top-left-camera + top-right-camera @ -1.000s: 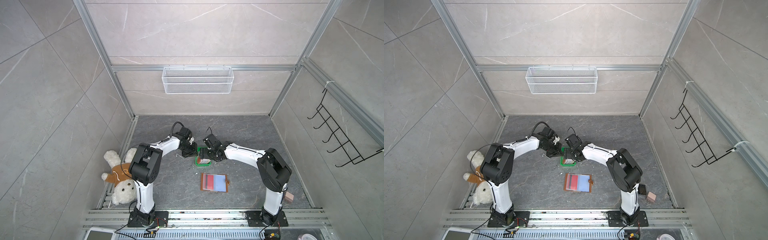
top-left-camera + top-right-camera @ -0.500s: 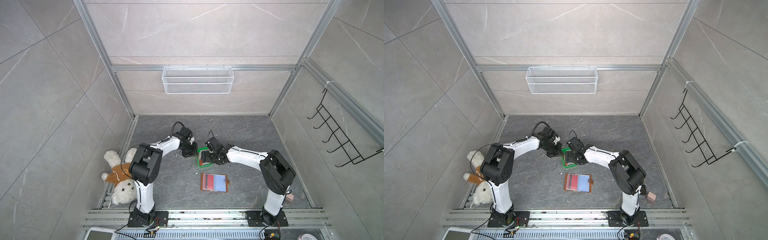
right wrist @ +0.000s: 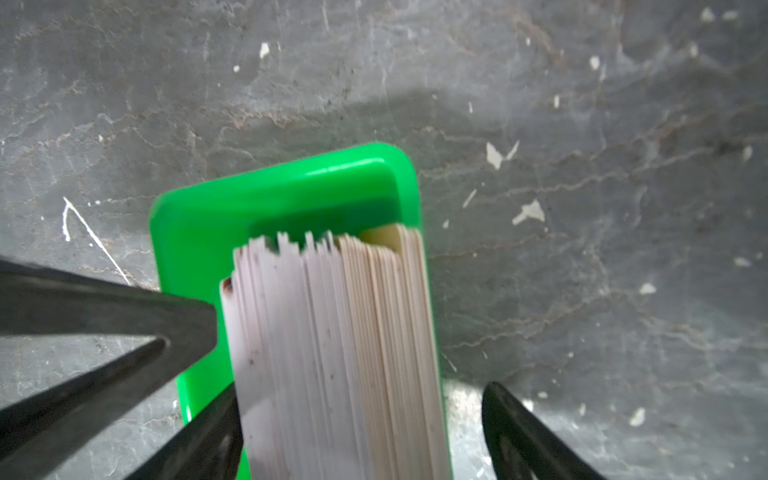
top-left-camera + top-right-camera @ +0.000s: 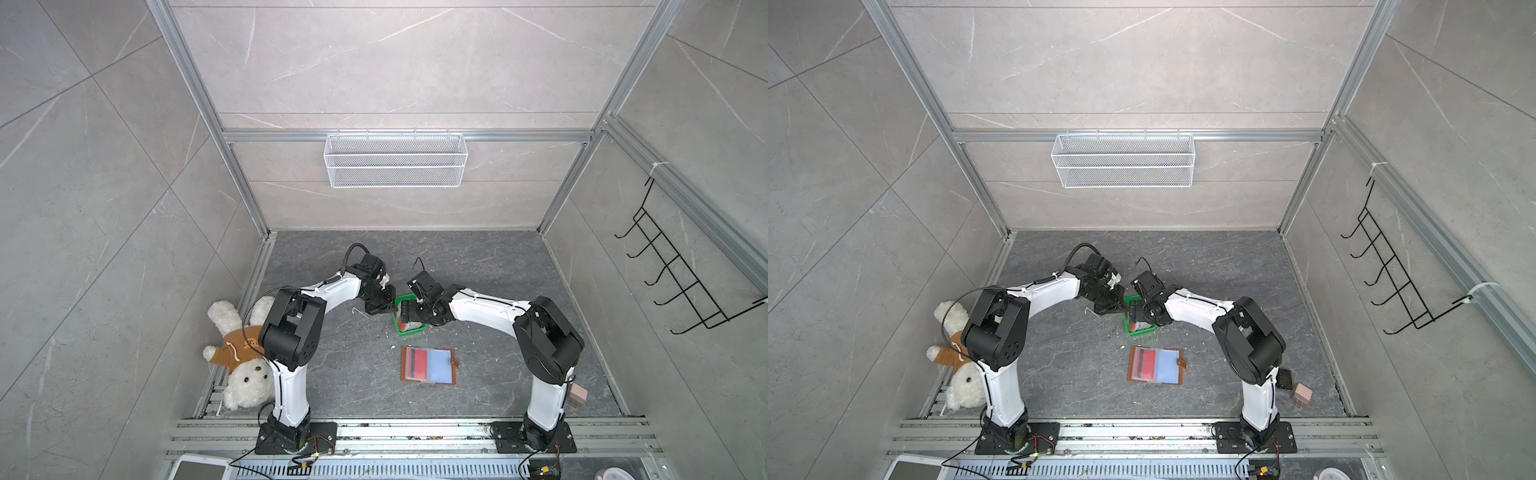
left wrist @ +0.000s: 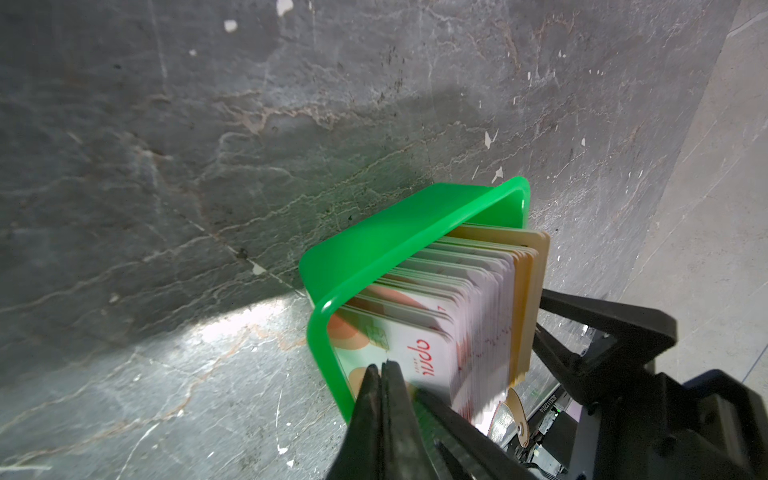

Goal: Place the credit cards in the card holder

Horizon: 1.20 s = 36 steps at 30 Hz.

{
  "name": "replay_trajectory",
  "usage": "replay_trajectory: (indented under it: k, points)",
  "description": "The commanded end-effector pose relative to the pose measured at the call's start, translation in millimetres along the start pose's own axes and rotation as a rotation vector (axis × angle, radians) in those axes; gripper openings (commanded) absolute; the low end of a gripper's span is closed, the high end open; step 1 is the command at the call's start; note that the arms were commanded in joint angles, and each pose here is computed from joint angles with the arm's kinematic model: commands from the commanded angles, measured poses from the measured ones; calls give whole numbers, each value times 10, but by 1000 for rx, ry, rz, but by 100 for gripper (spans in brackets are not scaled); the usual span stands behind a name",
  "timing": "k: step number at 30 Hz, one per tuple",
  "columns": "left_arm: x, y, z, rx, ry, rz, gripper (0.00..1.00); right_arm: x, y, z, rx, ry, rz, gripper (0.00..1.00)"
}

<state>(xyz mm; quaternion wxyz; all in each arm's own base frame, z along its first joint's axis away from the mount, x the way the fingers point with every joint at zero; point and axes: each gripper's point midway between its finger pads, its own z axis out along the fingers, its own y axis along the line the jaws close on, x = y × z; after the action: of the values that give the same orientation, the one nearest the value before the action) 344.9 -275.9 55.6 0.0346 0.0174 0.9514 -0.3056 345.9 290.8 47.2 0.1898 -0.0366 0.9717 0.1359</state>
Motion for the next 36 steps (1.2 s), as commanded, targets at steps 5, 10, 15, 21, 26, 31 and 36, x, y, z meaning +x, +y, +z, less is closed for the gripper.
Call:
replay_trajectory:
  k: [5,10,15,21,26,31,36]
  points:
    - [-13,-35,-29,-9,10,17,0,1,-74,-21,28,16,-44,88]
    - [-10,-34,-23,-9,11,17,0,127,-144,-88,27,35,-59,87]
    - [-9,-26,-14,-9,13,15,0,189,-227,-135,49,34,-64,88]
    - [1,-14,4,-12,19,14,0,84,-233,-168,65,-5,-56,87]
    - [9,-17,17,-10,25,13,0,-45,-199,-167,52,-25,-48,87]
    - [22,-40,41,-2,34,19,0,-119,-154,-91,26,-13,-51,86]
    - [15,-66,42,7,33,24,0,-149,-88,-51,5,-3,-65,86]
